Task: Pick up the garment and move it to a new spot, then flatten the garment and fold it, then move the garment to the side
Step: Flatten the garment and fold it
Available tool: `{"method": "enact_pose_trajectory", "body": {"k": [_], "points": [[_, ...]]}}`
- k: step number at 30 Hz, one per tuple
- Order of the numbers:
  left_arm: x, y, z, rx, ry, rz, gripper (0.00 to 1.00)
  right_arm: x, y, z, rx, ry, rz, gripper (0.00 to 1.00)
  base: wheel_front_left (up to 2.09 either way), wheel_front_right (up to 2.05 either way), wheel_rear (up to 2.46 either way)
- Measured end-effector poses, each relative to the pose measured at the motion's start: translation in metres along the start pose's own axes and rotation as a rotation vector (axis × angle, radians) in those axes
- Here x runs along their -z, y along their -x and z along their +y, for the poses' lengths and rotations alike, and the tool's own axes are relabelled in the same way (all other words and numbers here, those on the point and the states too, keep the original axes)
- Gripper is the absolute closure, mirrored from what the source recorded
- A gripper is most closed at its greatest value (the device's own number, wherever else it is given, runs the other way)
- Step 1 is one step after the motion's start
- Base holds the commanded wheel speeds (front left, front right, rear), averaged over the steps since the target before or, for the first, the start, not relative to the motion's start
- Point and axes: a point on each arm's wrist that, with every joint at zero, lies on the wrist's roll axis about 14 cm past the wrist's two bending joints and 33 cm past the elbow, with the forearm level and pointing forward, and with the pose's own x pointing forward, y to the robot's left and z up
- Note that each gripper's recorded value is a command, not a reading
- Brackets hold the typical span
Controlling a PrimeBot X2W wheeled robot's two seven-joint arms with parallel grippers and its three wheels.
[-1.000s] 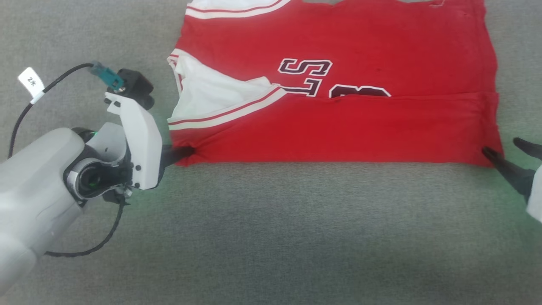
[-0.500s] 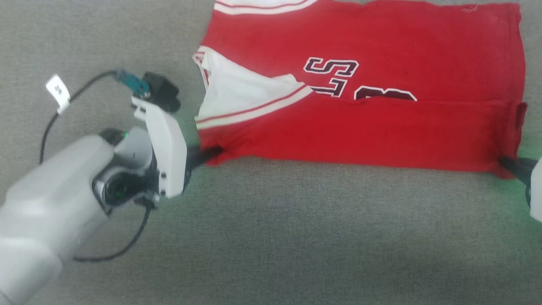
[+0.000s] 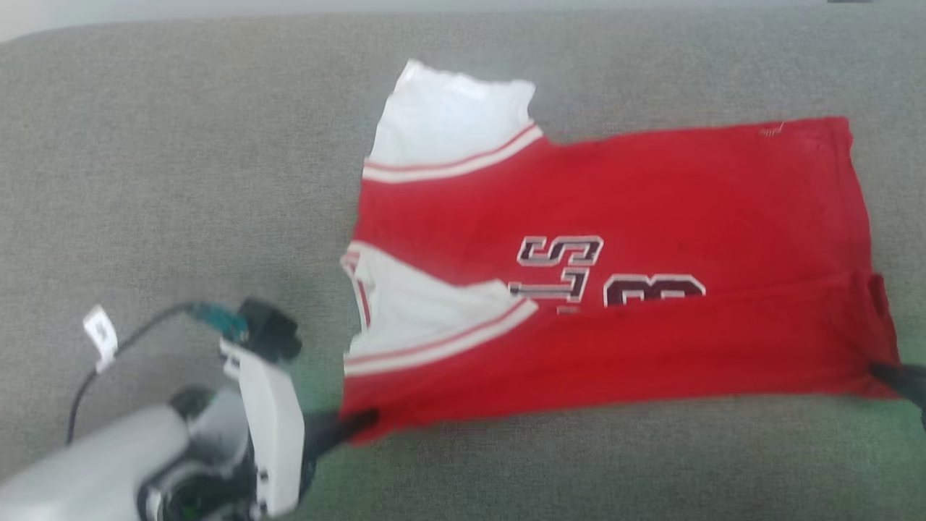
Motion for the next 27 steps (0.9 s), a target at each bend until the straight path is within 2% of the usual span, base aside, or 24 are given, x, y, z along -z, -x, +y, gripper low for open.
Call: {"method": "enact_pose_trajectory", "body": {"k": [4, 5, 6, 7, 9, 14, 19, 24, 27], "points": [[0.015, 0.004, -0.009, 0.002, 0.030, -0.019, 1.00, 0.011, 0.005, -0.002, -0.001, -0.018, 0.010, 1.00, 0.00, 0.00, 0.00], [0.016, 0.004, -0.011, 0.003, 0.035, -0.025, 1.00, 0.011, 0.006, -0.002, -0.001, -0.020, 0.005, 0.86, 0.00, 0.00, 0.00], [0.014, 0.005, -0.011, -0.002, 0.041, -0.044, 1.00, 0.009, 0.007, -0.003, 0.002, -0.022, -0.011, 0.86, 0.00, 0.00, 0.00], [0.011, 0.006, -0.011, -0.006, 0.047, -0.063, 0.66, 0.006, 0.009, -0.004, 0.007, -0.021, -0.030, 0.03, 0.00, 0.00, 0.00], [0.007, 0.008, -0.010, -0.012, 0.049, -0.097, 0.00, 0.002, 0.012, -0.008, 0.023, -0.020, -0.068, 0.00, 0.00, 0.00, 0.00], [-0.019, 0.020, 0.005, -0.071, 0.061, -0.234, 0.00, -0.027, 0.028, -0.016, 0.068, -0.009, -0.259, 0.00, 0.00, 0.00, 0.00], [-0.078, 0.038, 0.027, -0.149, 0.039, -0.483, 0.00, -0.073, 0.046, -0.006, 0.083, 0.038, -0.541, 0.00, 0.00, 0.00, 0.00], [-0.133, 0.043, 0.046, -0.219, -0.063, -0.646, 0.00, -0.107, 0.059, 0.013, 0.071, 0.040, -0.783, 0.00, 0.00, 0.00, 0.00], [-0.173, 0.038, 0.046, -0.218, -0.101, -0.730, 0.00, -0.118, 0.065, 0.019, 0.073, 0.023, -0.892, 0.00, 0.00, 0.00, 0.00]]}}
